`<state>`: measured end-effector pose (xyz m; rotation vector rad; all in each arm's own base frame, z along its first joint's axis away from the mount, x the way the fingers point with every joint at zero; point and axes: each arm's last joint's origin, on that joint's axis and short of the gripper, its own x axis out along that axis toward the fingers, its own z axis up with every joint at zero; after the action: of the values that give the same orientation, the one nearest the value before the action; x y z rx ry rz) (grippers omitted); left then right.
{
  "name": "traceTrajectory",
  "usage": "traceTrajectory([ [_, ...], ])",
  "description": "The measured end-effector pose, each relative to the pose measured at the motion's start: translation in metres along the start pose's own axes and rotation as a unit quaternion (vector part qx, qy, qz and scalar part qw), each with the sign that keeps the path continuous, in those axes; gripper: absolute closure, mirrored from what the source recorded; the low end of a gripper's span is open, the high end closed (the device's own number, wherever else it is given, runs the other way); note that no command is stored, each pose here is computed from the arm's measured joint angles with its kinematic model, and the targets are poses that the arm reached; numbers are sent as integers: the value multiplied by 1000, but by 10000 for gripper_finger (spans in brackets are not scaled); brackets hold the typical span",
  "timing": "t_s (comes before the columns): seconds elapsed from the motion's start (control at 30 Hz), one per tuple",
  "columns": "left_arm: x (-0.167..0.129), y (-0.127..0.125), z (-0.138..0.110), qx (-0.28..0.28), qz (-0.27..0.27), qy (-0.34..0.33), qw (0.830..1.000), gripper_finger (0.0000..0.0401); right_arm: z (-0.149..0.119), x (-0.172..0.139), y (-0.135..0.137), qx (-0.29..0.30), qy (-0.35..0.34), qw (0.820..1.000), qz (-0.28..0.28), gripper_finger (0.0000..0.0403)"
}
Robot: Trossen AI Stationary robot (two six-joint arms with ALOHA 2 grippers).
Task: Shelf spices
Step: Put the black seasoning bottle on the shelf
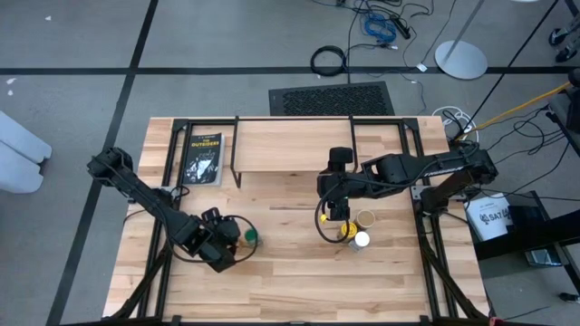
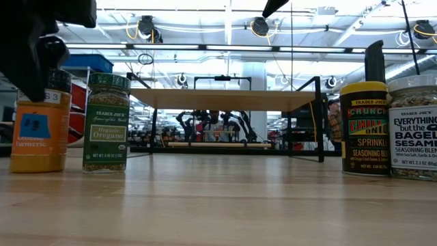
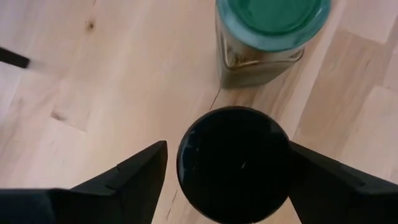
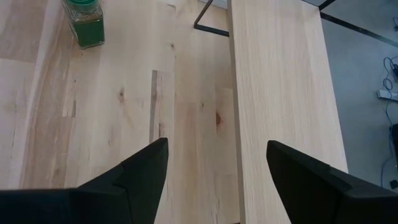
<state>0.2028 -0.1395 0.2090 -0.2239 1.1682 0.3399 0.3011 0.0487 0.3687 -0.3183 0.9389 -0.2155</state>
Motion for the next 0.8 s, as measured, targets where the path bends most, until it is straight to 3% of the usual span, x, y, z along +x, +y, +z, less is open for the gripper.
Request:
traceTrajectory([
  [0.47, 1, 0, -1, 16, 1, 1, 1000, 104, 0, 0, 0, 1, 0, 1000, 0, 142],
  [0.8, 1, 0, -1, 30, 0, 1, 1000, 175, 0, 0, 0, 0, 0, 1000, 0, 142],
])
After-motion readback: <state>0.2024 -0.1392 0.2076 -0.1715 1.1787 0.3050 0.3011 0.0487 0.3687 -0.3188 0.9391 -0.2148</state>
